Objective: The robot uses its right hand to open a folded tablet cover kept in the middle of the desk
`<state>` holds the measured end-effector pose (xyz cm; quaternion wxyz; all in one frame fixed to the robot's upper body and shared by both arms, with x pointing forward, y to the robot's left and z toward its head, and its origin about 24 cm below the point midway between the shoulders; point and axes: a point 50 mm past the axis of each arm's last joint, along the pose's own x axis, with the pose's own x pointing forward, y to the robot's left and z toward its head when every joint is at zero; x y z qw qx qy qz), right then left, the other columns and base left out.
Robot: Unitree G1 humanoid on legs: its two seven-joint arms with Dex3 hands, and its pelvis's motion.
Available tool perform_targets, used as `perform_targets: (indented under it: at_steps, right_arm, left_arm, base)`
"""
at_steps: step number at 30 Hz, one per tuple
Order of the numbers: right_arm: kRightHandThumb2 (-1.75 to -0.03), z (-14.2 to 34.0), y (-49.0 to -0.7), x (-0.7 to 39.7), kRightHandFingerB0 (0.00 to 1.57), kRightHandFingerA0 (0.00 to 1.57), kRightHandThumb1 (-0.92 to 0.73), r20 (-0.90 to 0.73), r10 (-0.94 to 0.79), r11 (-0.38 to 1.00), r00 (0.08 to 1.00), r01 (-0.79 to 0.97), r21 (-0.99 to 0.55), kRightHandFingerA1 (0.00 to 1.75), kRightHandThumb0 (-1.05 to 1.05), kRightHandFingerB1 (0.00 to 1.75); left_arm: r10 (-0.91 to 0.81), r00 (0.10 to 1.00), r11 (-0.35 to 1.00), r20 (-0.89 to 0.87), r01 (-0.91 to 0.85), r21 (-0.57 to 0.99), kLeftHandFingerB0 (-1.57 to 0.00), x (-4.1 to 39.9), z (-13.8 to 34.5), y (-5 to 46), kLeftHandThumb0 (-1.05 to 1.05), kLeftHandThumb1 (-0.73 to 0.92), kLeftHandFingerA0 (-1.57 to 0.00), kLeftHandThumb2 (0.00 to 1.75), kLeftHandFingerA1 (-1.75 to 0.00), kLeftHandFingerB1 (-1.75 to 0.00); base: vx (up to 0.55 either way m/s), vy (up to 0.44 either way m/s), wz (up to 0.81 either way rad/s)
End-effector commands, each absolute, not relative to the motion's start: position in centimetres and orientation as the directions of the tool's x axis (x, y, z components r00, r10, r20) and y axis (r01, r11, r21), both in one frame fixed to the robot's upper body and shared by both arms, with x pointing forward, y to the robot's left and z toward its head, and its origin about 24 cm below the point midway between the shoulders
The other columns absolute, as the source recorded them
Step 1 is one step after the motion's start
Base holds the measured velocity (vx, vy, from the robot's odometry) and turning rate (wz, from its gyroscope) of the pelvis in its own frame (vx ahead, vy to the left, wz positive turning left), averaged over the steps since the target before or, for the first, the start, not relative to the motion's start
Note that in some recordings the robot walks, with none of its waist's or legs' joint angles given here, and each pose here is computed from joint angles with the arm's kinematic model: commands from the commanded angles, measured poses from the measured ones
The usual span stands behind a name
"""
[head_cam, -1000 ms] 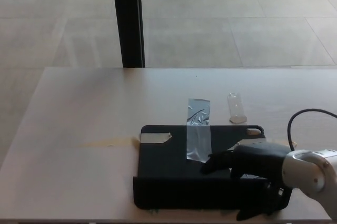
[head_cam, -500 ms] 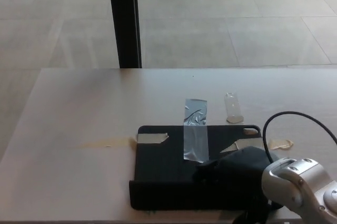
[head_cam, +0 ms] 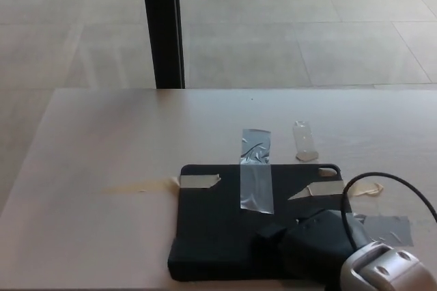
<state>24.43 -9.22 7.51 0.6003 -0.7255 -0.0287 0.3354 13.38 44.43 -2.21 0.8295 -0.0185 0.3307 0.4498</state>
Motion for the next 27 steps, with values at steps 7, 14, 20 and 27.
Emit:
perform_targets:
  at_steps: [7,14,20,27]
  right_arm:
    - [-0.56,6.6,-12.6,18.7,0.25,0.49,-0.50,-0.603,0.359,-0.025,0.712,-0.639,-0.769,0.88,-0.75,0.37]
    - [-0.57,6.9,-13.8,17.5,0.25,0.61,-0.50,-0.621,0.354,0.083,0.699,-0.685,-0.724,1.28,-0.69,0.38]
    - [-0.56,6.4,-14.4,17.4,0.25,0.54,-0.51,-0.626,0.329,0.134,0.707,-0.691,-0.710,1.12,-0.70,0.37]
    - [-0.80,4.9,-15.1,17.8,0.18,0.39,-0.46,-0.653,0.287,0.234,0.701,-0.712,-0.661,0.69,-0.81,0.45]
  left_arm:
    - [0.740,0.385,0.585,-0.551,-0.772,0.247,-0.78,14.1,-0.6,45.4,-0.17,0.32,-1.08,0.54,-0.89,-0.72]
    - [0.740,0.386,0.585,-0.552,-0.774,0.243,-0.78,14.1,-0.6,45.5,-0.16,0.33,-1.11,0.55,-0.90,-0.72]
    - [0.741,0.387,0.591,-0.549,-0.764,0.258,-0.79,14.3,-0.6,45.4,-0.18,0.33,-1.16,0.53,-0.90,-0.70]
    - [0.739,0.393,0.585,-0.547,-0.778,0.231,-0.78,14.6,-0.4,45.4,-0.17,0.32,-1.16,0.55,-0.98,-0.72]
  base:
    - [0.00,0.000,0.00]
    - [0.00,0.000,0.00]
    - [0.00,0.000,0.00]
    - [0.00,0.000,0.00]
